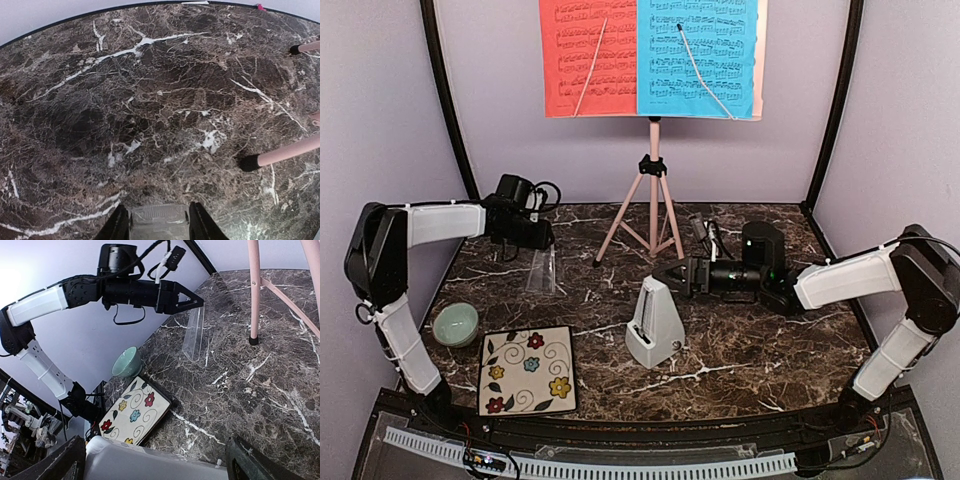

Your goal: Set up the instrument practice props

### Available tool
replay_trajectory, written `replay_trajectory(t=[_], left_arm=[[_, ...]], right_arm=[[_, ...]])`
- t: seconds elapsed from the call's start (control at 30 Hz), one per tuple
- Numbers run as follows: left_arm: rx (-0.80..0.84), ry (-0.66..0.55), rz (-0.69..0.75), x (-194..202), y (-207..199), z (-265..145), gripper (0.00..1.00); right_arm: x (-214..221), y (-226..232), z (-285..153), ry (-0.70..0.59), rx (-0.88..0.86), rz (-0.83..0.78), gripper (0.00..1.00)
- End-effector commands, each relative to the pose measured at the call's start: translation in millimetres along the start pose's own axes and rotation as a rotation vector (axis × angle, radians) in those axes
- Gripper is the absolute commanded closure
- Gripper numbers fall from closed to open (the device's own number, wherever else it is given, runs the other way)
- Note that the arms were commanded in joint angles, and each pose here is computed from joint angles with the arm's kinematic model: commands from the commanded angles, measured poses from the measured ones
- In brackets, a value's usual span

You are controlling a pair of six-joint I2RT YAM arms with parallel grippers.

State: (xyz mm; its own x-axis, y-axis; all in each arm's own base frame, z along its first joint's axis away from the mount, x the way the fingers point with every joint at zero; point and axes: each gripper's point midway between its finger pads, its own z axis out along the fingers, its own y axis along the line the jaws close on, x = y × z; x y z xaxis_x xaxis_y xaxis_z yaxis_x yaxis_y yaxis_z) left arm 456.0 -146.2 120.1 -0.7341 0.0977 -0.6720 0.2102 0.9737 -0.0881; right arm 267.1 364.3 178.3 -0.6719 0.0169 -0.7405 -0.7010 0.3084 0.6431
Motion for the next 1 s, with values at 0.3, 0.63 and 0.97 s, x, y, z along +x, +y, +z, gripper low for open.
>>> replay_trajectory(t=[0.3, 0.63, 0.97], left_arm=[[0.012, 0.18, 0.003, 12, 14, 48, 0.65], [0.043, 0.096, -0.04, 3, 9, 30, 0.21], [0.208, -0.063, 0.058, 18, -49, -21, 0.19]], right_arm=[[67, -49, -4, 0.21, 0.187, 0.087, 0.02], [10, 5, 3, 0.127, 0.084, -0.035, 0.0], [-43, 53, -5, 0.031, 0.018, -0.122, 0.0]])
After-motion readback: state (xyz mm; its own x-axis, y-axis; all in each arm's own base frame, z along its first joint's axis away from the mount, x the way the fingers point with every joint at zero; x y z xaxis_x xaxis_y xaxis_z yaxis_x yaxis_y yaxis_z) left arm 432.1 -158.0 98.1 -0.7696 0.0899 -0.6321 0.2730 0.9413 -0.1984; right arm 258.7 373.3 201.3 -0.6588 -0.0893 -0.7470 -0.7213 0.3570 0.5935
